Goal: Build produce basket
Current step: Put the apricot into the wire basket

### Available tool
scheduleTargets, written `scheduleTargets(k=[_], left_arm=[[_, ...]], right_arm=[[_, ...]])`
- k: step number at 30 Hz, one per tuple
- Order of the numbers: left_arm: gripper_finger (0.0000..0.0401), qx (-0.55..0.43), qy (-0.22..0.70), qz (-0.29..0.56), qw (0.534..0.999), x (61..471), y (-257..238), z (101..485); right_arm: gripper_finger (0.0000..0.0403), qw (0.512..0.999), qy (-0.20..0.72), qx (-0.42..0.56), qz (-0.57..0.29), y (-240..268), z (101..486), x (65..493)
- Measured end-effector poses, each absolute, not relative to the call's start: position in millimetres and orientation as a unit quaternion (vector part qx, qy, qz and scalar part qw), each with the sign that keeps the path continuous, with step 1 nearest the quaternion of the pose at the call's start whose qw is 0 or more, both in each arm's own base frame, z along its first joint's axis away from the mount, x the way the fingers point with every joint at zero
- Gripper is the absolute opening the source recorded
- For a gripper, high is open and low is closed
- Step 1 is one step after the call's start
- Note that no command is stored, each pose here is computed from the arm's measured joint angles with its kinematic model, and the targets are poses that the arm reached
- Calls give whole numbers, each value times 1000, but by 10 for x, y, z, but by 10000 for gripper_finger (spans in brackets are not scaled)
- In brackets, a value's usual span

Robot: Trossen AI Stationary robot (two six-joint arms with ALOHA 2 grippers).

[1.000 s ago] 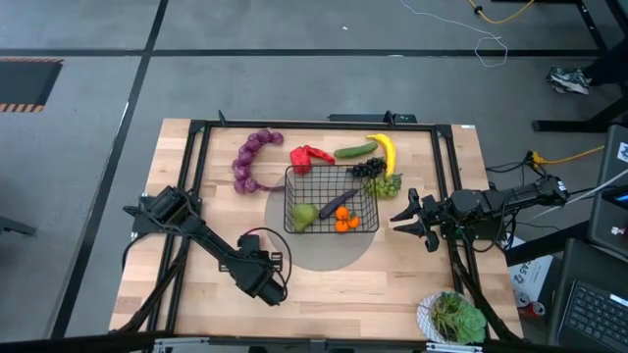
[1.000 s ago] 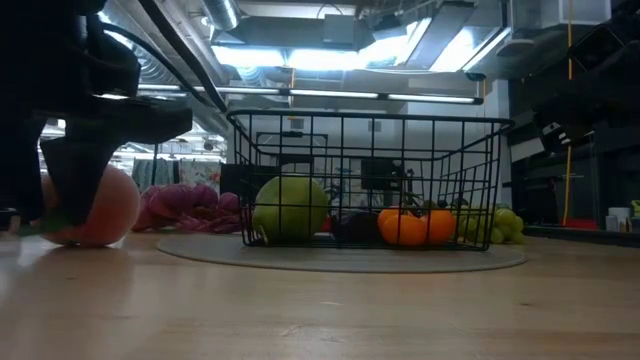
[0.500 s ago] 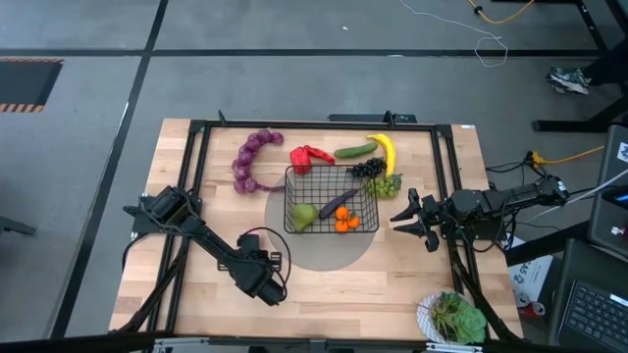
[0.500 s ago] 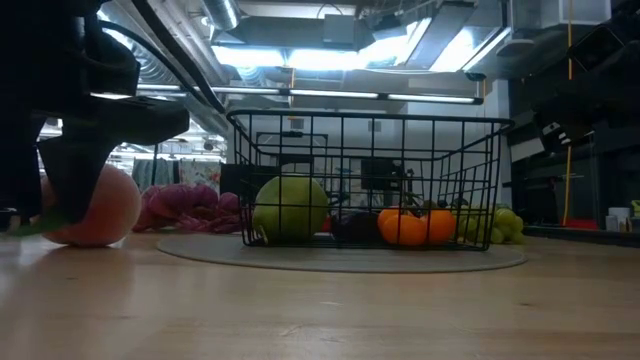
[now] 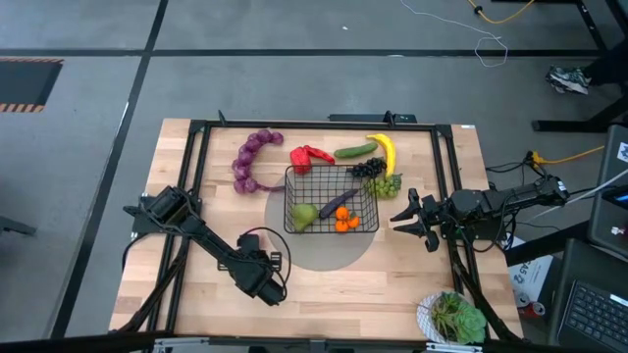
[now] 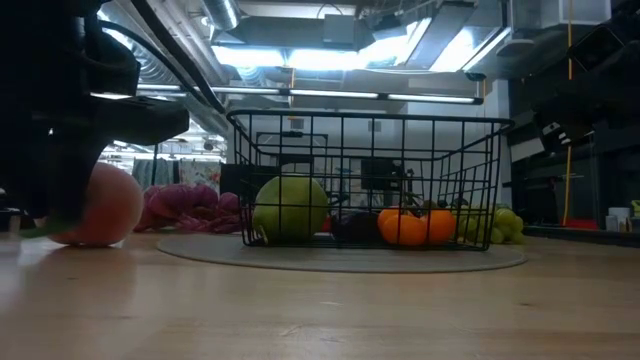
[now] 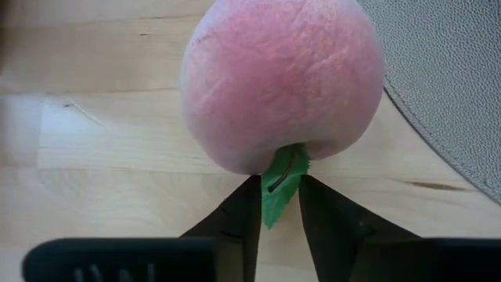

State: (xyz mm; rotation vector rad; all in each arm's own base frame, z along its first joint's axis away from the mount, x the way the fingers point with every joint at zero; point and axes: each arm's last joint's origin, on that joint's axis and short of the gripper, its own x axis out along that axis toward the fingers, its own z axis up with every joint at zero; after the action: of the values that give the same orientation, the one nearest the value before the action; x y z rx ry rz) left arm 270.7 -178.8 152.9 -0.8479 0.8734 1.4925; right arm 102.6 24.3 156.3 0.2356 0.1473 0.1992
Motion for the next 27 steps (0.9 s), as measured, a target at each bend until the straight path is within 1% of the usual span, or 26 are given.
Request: scheduleTargets(k=[8,13,19,24,27], left_arm=[[39,-353,382,630,577,2708,-1788,1529],[6,-347,391,621,583,2714,-1793,1527],[1,-341,401,612,590,2718,-1802,1522],[1,-325,394,597,618,2694,-1851,1526],[0,-323,394,590,626,2678,-1905,1555]], right_arm=[[130,985,73,117,99,243,1563,1026],[130,985,73,117,99,243,1563,1026],[130,985,73,117,99,243,1563,1026],[130,985,73,117,99,243,1563,1026],[130,985,73,117,99,243,1563,1026]])
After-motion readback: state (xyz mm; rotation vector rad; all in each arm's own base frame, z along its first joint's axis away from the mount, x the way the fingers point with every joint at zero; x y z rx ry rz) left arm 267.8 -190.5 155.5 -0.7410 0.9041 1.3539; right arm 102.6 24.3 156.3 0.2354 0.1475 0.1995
